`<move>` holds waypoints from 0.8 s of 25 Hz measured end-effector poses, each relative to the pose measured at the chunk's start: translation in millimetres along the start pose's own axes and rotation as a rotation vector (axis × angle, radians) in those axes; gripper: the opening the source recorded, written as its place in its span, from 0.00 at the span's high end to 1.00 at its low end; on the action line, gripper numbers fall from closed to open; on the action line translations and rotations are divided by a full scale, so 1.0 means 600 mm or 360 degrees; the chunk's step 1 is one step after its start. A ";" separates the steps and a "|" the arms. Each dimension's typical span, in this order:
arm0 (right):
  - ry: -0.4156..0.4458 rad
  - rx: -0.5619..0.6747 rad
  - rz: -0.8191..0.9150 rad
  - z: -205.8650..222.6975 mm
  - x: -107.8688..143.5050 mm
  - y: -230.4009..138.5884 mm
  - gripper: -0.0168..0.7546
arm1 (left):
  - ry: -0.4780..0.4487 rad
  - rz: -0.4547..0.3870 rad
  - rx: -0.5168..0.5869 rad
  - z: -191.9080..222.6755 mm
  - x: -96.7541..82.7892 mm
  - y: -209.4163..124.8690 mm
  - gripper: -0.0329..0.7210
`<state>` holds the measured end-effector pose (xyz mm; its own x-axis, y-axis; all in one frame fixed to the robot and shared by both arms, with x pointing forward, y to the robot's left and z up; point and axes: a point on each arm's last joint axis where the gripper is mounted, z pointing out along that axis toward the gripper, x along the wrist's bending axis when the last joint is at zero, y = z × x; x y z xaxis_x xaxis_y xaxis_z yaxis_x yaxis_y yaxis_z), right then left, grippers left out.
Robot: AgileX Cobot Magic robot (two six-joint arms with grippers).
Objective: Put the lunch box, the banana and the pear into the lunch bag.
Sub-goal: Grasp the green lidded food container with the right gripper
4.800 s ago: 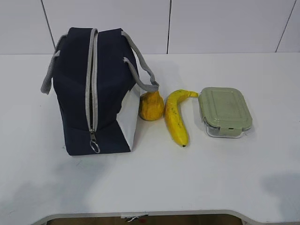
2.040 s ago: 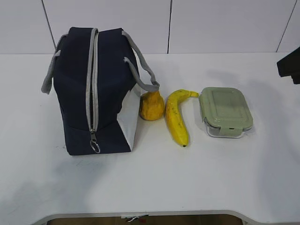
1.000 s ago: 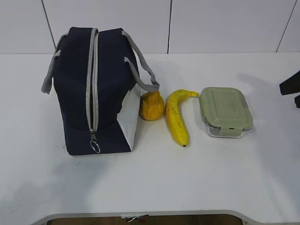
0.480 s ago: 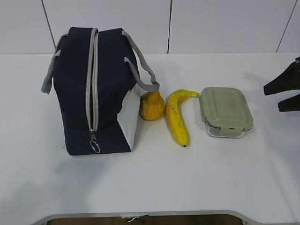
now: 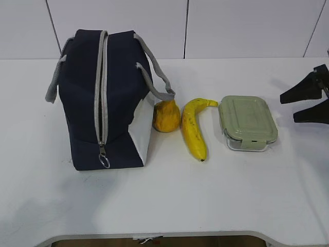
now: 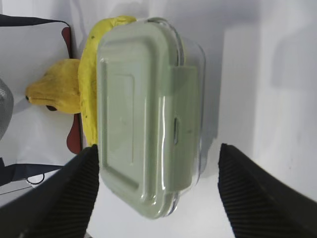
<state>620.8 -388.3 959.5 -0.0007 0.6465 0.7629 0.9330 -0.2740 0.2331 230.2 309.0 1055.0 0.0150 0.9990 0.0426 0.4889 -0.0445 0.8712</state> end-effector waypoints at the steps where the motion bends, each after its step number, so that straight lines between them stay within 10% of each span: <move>1: 0.0004 0.0005 0.0003 0.003 -0.004 0.000 0.21 | 0.0000 0.0000 0.0000 0.000 0.000 0.000 0.55; 20: 0.0090 0.0155 -0.0188 0.090 0.008 -0.005 0.21 | 0.0000 0.0000 0.0000 0.000 0.000 0.000 0.55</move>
<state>637.5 -345.9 929.9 -0.1300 0.6283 0.7670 0.9557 -0.1266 0.2657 230.2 309.0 1055.0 0.0150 0.9990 0.0426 0.4889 -0.0445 0.8712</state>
